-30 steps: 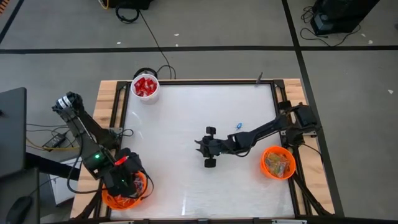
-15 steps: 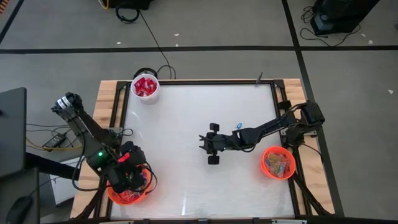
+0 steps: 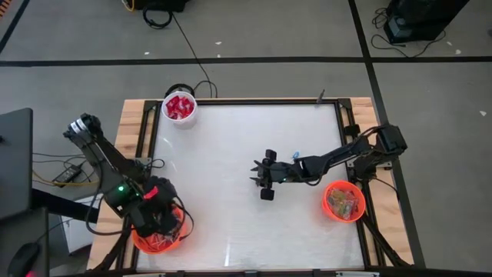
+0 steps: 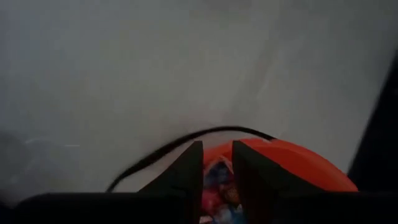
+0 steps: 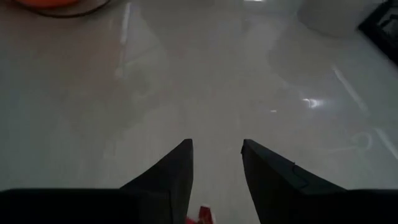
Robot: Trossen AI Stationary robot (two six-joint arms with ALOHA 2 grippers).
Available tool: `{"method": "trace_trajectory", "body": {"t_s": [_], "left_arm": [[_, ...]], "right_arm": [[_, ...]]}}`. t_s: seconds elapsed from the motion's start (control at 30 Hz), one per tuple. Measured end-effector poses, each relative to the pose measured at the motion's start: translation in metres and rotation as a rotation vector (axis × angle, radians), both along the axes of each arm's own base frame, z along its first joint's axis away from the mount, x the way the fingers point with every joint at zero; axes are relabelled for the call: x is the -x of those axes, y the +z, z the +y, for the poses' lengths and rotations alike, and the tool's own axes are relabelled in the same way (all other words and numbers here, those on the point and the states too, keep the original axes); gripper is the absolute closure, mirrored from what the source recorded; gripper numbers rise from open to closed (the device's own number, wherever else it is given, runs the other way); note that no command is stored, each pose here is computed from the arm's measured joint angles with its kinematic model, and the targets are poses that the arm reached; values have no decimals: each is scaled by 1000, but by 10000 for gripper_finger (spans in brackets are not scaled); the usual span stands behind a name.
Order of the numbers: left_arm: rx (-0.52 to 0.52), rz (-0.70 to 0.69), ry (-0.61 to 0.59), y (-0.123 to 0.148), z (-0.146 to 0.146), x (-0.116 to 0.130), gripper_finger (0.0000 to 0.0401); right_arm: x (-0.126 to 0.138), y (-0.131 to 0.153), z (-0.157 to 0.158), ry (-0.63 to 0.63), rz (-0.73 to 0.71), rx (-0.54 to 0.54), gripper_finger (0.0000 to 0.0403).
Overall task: Sort candy by brand, put in halloween buckets
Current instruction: Put the blue sucker into the left orange bucket
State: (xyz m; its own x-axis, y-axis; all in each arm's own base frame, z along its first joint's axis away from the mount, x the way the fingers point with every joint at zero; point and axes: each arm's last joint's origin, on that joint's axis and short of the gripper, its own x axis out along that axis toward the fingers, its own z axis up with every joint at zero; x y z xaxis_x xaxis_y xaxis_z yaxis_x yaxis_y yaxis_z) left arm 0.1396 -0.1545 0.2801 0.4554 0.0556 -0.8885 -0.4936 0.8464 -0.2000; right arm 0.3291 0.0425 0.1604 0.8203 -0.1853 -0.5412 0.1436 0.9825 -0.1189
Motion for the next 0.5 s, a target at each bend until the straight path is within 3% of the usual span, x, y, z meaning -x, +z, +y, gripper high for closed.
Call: {"method": "trace_trajectory", "body": {"t_s": [0.3,0.5], "left_arm": [[-162,-33,83,16,15,7,312],[-351,-248,97,17,19,0,312]], "right_arm": [[6,-7,-8,18,24,-108,252],[10,0,-18,-29,-24,-129,252]]}}
